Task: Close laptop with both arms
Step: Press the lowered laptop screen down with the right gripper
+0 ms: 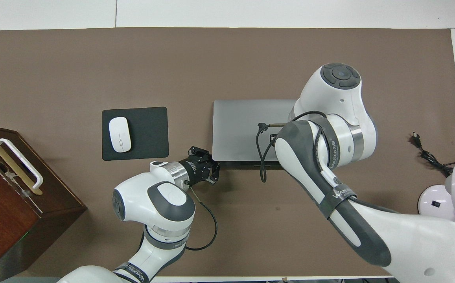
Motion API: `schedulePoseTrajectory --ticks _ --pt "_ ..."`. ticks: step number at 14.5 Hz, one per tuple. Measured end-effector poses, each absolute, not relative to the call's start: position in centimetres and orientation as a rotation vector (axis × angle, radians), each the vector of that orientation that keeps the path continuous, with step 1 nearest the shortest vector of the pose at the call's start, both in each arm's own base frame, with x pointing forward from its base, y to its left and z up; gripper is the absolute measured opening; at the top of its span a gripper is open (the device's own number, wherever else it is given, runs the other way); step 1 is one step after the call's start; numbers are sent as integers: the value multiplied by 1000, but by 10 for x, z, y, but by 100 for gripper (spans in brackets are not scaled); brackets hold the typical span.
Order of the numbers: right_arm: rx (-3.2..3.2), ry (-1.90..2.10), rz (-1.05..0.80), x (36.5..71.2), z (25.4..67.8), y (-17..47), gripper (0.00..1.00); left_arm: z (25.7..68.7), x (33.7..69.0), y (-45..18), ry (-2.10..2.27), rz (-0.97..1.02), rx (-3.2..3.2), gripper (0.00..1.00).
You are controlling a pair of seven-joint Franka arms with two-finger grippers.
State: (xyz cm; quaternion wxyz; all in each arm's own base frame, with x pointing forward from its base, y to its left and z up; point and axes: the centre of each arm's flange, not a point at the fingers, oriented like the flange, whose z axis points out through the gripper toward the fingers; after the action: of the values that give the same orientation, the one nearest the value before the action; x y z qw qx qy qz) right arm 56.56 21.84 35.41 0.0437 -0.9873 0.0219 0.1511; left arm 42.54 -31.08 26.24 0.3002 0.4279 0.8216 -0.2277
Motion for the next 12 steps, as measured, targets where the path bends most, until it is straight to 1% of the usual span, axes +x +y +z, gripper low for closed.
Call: schedulePoseTrajectory --ticks 12 --pt "-3020 66 476 562 350 218 1 262 425 -311 2181 -604 1135 1"
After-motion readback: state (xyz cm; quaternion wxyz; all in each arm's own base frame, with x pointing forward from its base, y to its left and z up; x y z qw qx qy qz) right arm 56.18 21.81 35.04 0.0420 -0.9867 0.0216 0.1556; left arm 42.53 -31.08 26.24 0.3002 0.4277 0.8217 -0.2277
